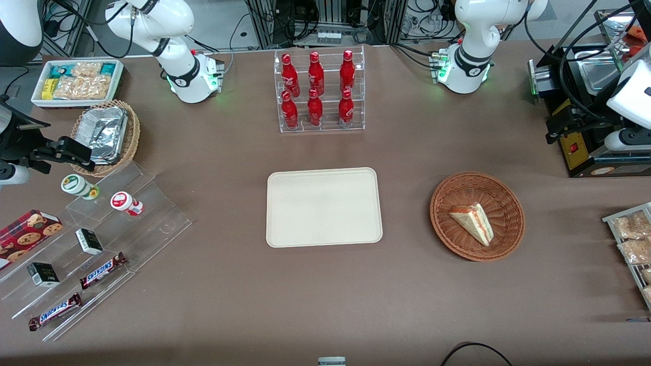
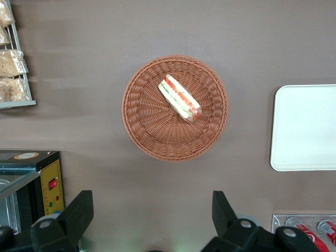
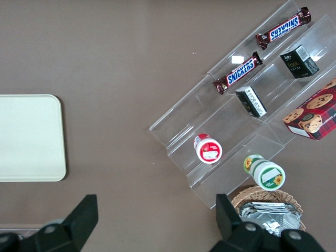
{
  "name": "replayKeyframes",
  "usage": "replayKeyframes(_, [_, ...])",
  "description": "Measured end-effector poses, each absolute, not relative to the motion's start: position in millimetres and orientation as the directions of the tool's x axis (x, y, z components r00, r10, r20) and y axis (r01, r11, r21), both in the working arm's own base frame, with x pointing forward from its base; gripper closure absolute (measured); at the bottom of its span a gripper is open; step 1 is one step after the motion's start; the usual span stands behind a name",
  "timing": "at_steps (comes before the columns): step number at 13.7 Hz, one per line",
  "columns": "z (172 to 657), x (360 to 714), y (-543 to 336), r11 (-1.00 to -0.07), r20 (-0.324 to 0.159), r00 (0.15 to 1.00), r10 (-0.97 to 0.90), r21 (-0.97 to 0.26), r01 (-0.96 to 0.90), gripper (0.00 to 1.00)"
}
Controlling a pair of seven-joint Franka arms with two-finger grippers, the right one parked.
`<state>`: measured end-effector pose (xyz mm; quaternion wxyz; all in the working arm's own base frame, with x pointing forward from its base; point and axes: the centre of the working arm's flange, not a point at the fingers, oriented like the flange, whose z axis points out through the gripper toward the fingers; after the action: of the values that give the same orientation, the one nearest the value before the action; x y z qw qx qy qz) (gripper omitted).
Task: Place sandwich from basket to tray
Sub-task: 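Move the left gripper over the wrapped sandwich in the wicker basket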
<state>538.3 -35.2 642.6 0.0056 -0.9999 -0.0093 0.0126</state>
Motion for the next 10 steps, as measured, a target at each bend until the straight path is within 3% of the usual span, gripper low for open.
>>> replayKeyframes(6, [625.3, 539.8, -36.3, -0.999, -0.060, 0.998, 0.022, -0.027, 0.021, 0.00])
replayKeyframes(8, [606.2, 543.3, -36.7, -0.999, -0.079, 0.997, 0.023, -0.030, 0.021, 0.00])
replayKeyframes(10, [573.6, 552.2, -38.6, -0.999, -0.066, 0.997, 0.045, -0.029, 0.044, 0.00])
